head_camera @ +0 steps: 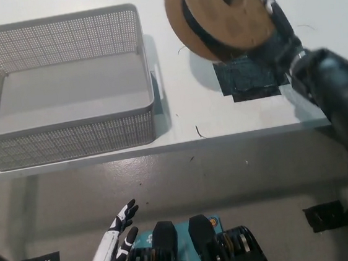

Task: Use the right hand to pick up a 3d printing filament and place it into a container on the left side

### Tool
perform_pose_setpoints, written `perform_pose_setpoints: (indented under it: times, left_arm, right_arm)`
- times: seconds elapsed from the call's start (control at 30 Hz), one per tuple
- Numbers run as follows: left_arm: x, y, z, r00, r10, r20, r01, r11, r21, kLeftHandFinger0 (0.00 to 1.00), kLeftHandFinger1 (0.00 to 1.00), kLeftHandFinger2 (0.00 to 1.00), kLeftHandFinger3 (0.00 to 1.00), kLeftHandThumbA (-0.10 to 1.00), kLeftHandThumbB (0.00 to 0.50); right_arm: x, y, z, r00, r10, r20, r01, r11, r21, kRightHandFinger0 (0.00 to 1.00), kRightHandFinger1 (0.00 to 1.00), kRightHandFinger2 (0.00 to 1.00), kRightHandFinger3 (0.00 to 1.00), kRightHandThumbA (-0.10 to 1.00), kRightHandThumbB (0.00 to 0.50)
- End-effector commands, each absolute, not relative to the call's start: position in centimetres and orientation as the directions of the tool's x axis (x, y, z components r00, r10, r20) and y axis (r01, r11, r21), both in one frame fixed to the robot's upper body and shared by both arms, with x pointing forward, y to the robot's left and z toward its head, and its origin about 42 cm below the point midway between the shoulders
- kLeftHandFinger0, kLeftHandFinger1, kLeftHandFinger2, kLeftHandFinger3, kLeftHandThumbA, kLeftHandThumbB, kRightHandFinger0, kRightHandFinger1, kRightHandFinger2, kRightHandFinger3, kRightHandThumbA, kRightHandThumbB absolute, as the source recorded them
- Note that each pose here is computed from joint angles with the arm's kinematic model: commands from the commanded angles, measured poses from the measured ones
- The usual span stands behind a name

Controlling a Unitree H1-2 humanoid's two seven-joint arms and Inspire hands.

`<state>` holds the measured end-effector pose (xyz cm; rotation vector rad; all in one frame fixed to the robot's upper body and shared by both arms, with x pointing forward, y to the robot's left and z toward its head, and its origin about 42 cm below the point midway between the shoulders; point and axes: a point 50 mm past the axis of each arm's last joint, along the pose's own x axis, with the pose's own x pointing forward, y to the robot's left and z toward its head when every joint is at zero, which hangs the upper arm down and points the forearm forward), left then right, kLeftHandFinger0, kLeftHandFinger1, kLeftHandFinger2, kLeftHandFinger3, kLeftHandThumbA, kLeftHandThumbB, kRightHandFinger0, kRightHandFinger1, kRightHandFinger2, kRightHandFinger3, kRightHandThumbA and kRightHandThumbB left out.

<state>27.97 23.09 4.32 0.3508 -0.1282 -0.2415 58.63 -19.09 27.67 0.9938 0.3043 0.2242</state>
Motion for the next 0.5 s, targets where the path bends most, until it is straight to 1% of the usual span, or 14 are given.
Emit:
perform_pose_setpoints:
  times: [0.0,0.03,0.07,0.1,0.17,0.2,0.23,0.27,0.3,0.33,0.37,0.4,0.43,0.47]
  left_arm:
    - [27.7,23.0,5.1,0.95,-0.282,0.137,0.216,0.905,0.366,1.0,1.0,1.0,1.0,1.0,0.374]
    - [27.7,23.0,5.1,0.95,-0.281,0.138,0.216,0.906,0.363,1.0,1.0,1.0,1.0,1.0,0.372]
    - [27.7,23.1,5.1,0.949,-0.282,0.137,0.217,0.906,0.363,1.0,1.0,1.0,1.0,1.0,0.375]
    - [27.7,23.1,5.1,0.949,-0.283,0.138,0.217,0.905,0.366,1.0,1.0,1.0,1.0,1.0,0.369]
    - [27.7,23.1,5.1,0.949,-0.283,0.137,0.216,0.903,0.37,1.0,1.0,1.0,1.0,1.0,0.372]
    - [27.6,23.0,5.1,0.949,-0.284,0.136,0.218,0.904,0.369,1.0,1.0,1.0,1.0,1.0,0.374]
    - [27.5,23.0,5.0,0.949,-0.286,0.134,0.22,0.903,0.369,1.0,1.0,1.0,1.0,1.0,0.379]
    - [27.6,23.0,5.0,0.949,-0.286,0.133,0.221,0.903,0.368,1.0,1.0,1.0,1.0,1.0,0.38]
    - [27.6,23.0,5.0,0.949,-0.287,0.132,0.222,0.902,0.369,1.0,1.0,1.0,1.0,1.0,0.384]
    - [27.6,23.0,5.0,0.948,-0.289,0.132,0.223,0.902,0.371,1.0,1.0,1.0,1.0,1.0,0.385]
    - [27.5,23.0,5.0,0.948,-0.29,0.132,0.224,0.901,0.372,1.0,1.0,1.0,1.0,1.0,0.378]
    - [27.5,23.0,5.0,0.947,-0.292,0.133,0.225,0.9,0.373,1.0,1.0,1.0,1.0,1.0,0.375]
    - [27.4,23.0,5.0,0.947,-0.293,0.133,0.227,0.901,0.37,1.0,1.0,1.0,1.0,1.0,0.372]
    - [27.4,23.0,5.0,0.946,-0.294,0.133,0.228,0.901,0.37,1.0,1.0,1.0,1.0,1.0,0.373]
  right_arm:
    - [60.5,-15.9,39.0,0.937,0.344,0.063,-0.247,0.523,0.816,0.01,0.12,0.68,1.0,-0.1,0.136]
    - [60.5,-15.1,40.0,0.928,0.366,0.074,-0.286,0.567,0.772,0.0,0.06,0.61,0.97,-0.1,0.092]
    - [60.4,-14.4,40.8,0.92,0.385,0.074,-0.306,0.585,0.751,0.0,0.07,0.62,1.0,-0.1,0.106]
    - [60.4,-14.1,41.1,0.918,0.39,0.075,-0.311,0.589,0.746,0.0,0.07,0.62,1.0,-0.1,0.098]
    - [60.3,-13.0,42.3,0.911,0.401,0.091,-0.353,0.65,0.673,0.0,0.06,0.6,1.0,-0.1,0.096]
    - [60.3,-12.6,42.8,0.907,0.411,0.095,-0.369,0.662,0.652,0.0,0.05,0.57,1.0,-0.1,0.089]
    - [60.2,-11.9,43.4,0.902,0.423,0.086,-0.377,0.674,0.635,0.0,0.03,0.54,0.77,-0.1,0.109]
    - [60.2,-11.4,43.8,0.9,0.428,0.081,-0.378,0.675,0.633,0.0,0.02,0.53,1.0,-0.1,0.102]
    - [60.0,-10.8,44.3,0.895,0.438,0.085,-0.386,0.663,0.642,0.0,0.01,0.53,1.0,-0.1,0.085]
    - [59.9,-10.2,44.6,0.888,0.451,0.089,-0.404,0.672,0.62,0.0,0.01,0.52,0.97,-0.1,0.085]
    - [59.9,-9.7,44.8,0.886,0.456,0.083,-0.406,0.677,0.613,0.0,0.01,0.53,1.0,-0.1,0.088]
    - [59.8,-9.2,44.9,0.886,0.458,0.071,-0.4,0.676,0.619,0.0,0.0,0.53,1.0,-0.1,0.085]
    - [59.6,-8.3,44.9,0.885,0.46,0.065,-0.394,0.67,0.629,0.0,0.0,0.53,1.0,-0.1,0.103]
    - [59.5,-7.8,44.8,0.885,0.461,0.061,-0.391,0.667,0.634,0.0,0.0,0.53,1.0,-0.1,0.106]
